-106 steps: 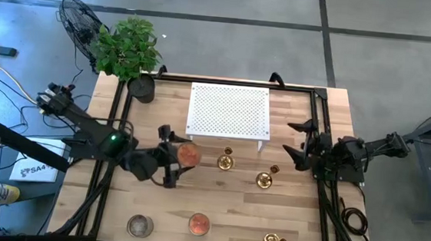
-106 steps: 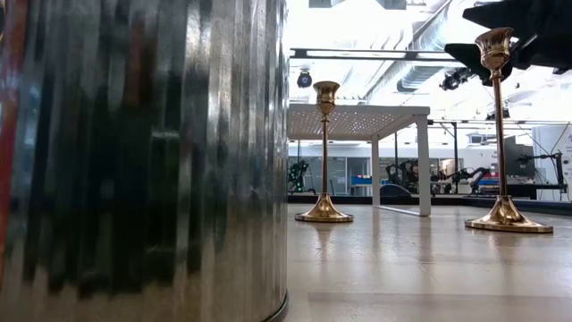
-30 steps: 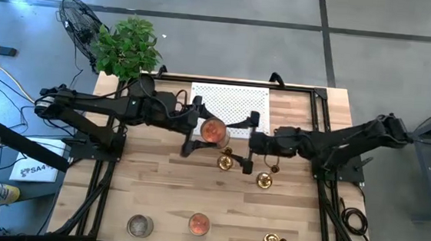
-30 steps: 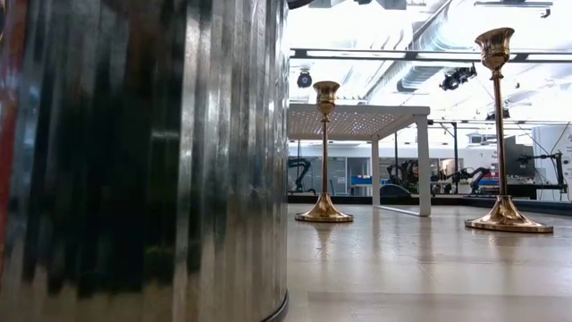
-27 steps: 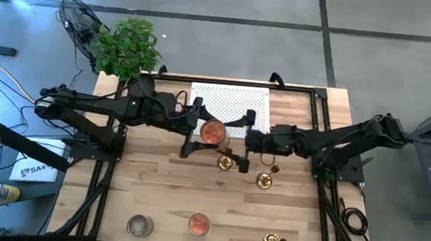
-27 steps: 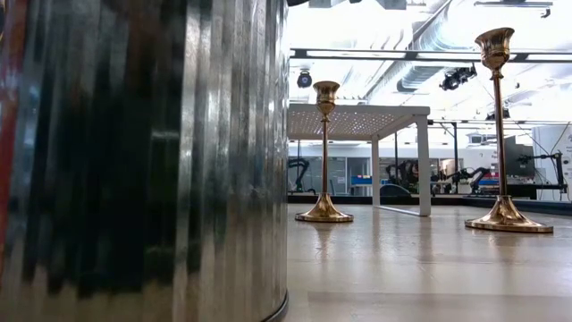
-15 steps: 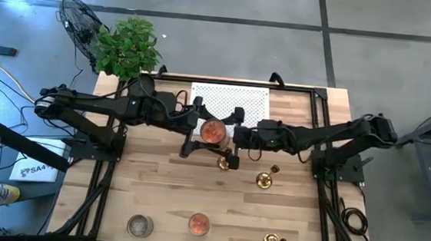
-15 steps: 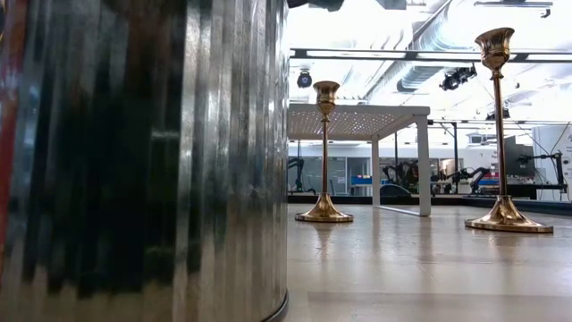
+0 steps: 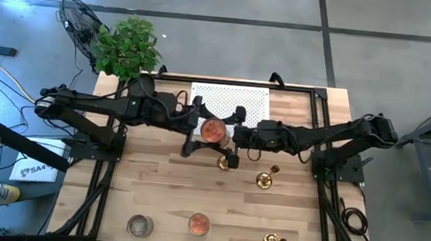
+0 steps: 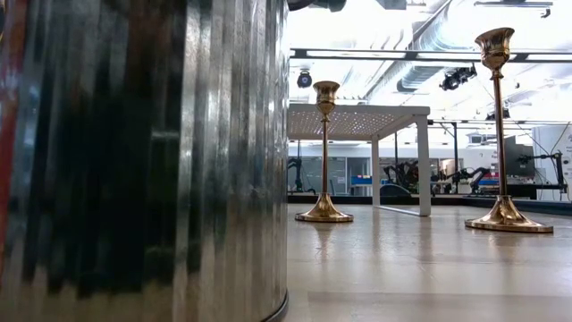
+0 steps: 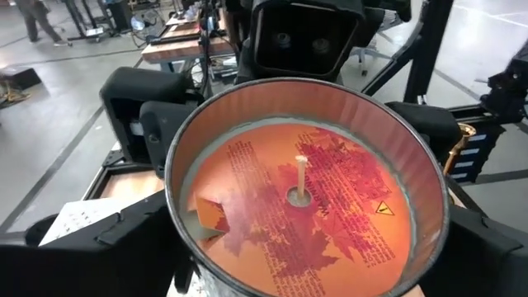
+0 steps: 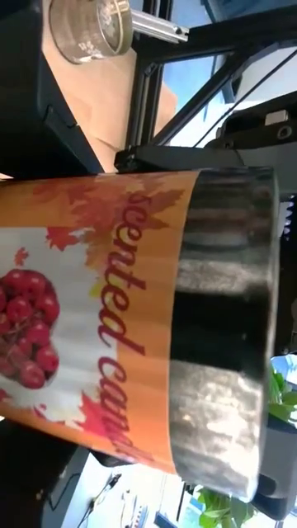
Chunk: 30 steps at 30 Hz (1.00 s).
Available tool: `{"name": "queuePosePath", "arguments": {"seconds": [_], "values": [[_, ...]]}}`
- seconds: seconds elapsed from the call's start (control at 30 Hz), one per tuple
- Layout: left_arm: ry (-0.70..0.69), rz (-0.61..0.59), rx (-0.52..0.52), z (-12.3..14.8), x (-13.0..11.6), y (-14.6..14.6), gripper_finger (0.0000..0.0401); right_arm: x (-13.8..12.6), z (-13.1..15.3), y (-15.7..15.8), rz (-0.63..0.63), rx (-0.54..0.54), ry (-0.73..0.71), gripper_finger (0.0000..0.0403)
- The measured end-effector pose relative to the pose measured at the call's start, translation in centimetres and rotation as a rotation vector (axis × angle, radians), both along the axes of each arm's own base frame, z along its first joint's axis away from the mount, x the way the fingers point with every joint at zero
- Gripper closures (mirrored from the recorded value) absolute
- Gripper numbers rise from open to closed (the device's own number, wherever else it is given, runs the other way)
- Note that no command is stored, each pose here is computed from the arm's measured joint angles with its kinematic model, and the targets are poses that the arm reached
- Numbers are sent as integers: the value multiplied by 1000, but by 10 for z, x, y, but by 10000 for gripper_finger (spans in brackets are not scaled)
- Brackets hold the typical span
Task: Pick & Place candle stick holders
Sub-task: Put the fruits and the vegetables in the bin
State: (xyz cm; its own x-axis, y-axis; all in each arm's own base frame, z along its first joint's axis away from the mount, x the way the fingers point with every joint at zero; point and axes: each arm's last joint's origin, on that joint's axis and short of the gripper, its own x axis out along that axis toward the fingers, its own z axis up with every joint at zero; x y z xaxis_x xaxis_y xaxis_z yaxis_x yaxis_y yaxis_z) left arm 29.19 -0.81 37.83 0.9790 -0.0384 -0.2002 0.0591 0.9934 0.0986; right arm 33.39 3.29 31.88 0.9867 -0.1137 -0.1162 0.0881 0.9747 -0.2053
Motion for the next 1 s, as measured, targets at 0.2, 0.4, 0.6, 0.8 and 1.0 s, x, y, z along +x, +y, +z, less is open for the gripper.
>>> {"name": "queuePosePath", "arguments": {"seconds": [0.2,0.4,0.6,0.8,1.0], "values": [[-19,7,-22,3,0,0,30,0,-2,-1,-24,-5,22,51],[-27,16,-32,3,0,0,11,-1,-3,-2,-69,-20,28,51],[-97,8,-35,13,-5,1,7,-3,-4,-6,-244,-60,56,51],[-201,-29,-41,34,-25,-1,7,-9,-6,-11,-396,-84,102,51],[-192,-37,-47,41,-41,0,7,-35,3,-20,-692,-152,173,51]]}}
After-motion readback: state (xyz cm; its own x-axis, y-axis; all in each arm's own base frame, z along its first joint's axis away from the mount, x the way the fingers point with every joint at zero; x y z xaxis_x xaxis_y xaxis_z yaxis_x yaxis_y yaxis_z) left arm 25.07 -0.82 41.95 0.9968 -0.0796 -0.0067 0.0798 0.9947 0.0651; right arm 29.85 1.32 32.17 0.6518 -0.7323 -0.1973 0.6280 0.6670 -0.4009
